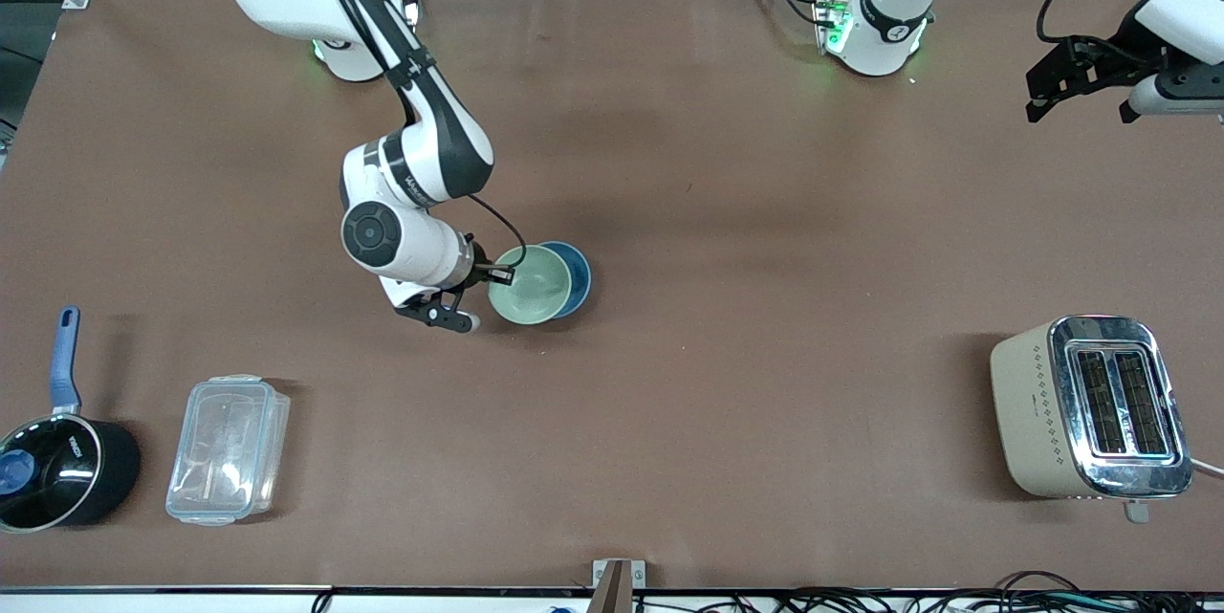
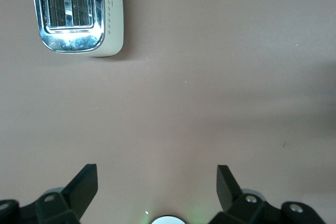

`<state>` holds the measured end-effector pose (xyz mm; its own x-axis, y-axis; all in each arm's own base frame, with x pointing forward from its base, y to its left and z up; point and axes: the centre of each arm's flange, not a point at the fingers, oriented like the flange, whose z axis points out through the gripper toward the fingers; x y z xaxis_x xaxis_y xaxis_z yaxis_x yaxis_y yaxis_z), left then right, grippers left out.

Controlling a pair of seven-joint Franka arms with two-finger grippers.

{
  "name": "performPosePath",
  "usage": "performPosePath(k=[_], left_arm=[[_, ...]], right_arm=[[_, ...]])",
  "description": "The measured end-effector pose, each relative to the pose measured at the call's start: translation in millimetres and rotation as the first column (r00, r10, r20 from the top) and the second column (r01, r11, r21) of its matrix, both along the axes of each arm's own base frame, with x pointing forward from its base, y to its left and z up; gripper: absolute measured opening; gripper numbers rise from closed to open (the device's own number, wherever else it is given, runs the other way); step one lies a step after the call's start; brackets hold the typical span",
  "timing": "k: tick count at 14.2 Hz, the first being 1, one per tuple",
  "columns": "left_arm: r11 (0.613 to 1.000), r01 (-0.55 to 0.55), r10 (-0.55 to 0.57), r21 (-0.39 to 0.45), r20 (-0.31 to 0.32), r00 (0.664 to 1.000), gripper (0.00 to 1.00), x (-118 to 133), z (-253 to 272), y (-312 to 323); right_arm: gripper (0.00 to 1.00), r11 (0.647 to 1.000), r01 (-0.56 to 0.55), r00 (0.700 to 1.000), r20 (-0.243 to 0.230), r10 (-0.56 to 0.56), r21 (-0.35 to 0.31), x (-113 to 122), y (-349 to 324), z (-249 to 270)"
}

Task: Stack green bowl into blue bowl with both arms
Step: 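Carry the green bowl over the blue bowl with the right gripper, then lower the green bowl into the blue bowl and open the right gripper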

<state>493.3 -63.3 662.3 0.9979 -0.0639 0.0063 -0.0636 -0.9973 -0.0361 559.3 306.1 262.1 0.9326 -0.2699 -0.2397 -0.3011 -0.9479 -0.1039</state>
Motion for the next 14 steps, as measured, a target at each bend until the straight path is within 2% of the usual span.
performPosePath(k=[9,12,14], left_arm=[[1.000,0.025,-0.025,-0.007,-0.006,1.000,1.00,1,-5,-14],[1.000,0.024,-0.024,-0.007,-0.006,1.000,1.00,1,-5,-13],[1.000,0.022,-0.023,-0.007,-0.005,1.000,1.00,1,-5,-13]], right_arm=[[0.05,1.000,-0.011,1.000,-0.026,0.010,-0.021,-21,33,-10],[0.12,1.000,-0.011,0.999,-0.037,0.010,-0.027,-22,32,-14],[0.14,1.000,-0.009,0.999,-0.038,0.007,-0.029,-21,30,-14]])
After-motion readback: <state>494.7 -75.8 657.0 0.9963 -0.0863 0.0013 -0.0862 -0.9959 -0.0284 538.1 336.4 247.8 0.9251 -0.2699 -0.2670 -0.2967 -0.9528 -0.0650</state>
